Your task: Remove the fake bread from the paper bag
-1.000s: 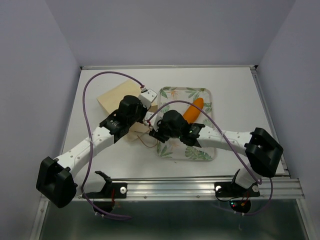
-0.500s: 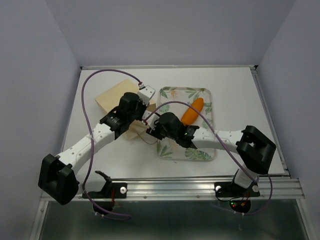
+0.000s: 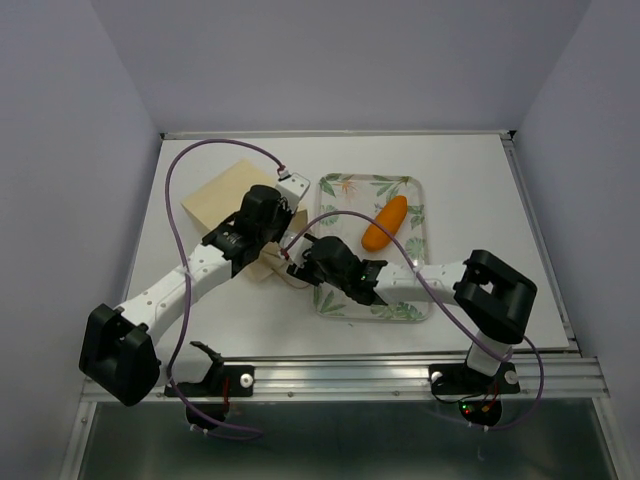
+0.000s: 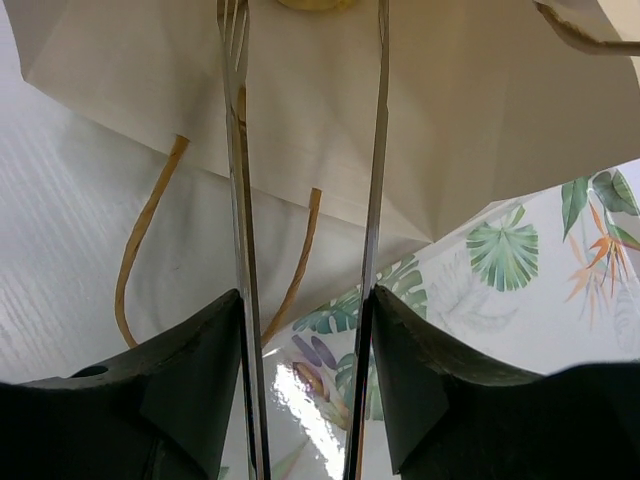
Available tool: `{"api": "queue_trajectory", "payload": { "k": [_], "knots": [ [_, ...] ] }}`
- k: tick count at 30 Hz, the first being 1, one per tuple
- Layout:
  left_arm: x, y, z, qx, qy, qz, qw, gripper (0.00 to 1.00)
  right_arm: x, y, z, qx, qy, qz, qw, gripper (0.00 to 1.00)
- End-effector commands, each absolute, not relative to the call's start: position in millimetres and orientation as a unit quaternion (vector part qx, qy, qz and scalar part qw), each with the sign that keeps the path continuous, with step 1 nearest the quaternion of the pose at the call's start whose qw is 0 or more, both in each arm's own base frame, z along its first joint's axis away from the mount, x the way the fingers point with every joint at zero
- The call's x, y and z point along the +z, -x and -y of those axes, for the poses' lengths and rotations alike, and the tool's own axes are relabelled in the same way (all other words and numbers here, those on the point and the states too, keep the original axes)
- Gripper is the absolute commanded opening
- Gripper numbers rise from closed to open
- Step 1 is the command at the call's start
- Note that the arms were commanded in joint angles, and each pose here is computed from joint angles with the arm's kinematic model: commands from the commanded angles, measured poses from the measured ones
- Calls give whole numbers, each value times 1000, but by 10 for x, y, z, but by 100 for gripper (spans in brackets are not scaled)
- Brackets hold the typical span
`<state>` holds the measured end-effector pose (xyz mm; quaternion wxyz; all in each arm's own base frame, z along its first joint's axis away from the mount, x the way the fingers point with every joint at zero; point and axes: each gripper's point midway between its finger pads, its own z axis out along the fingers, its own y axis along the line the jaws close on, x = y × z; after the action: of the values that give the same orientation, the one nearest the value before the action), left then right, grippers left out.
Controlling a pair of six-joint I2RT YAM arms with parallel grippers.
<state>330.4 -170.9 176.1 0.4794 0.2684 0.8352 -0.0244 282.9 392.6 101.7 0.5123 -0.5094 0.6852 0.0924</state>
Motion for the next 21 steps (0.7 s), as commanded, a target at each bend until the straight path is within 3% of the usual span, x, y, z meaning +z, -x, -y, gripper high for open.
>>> {"api": "queue_trajectory", "payload": {
  "k": [1,21],
  "knots": [
    [2073,-3318,1977,-66,-269,-811,516,0,1204,-2845,-4037,99,491,-662,557,57],
    [2200,-3370,1903,-51,-239,-815,526,0,1254,-2682,-3903,160,426,-685,568,59]
  ]
}}
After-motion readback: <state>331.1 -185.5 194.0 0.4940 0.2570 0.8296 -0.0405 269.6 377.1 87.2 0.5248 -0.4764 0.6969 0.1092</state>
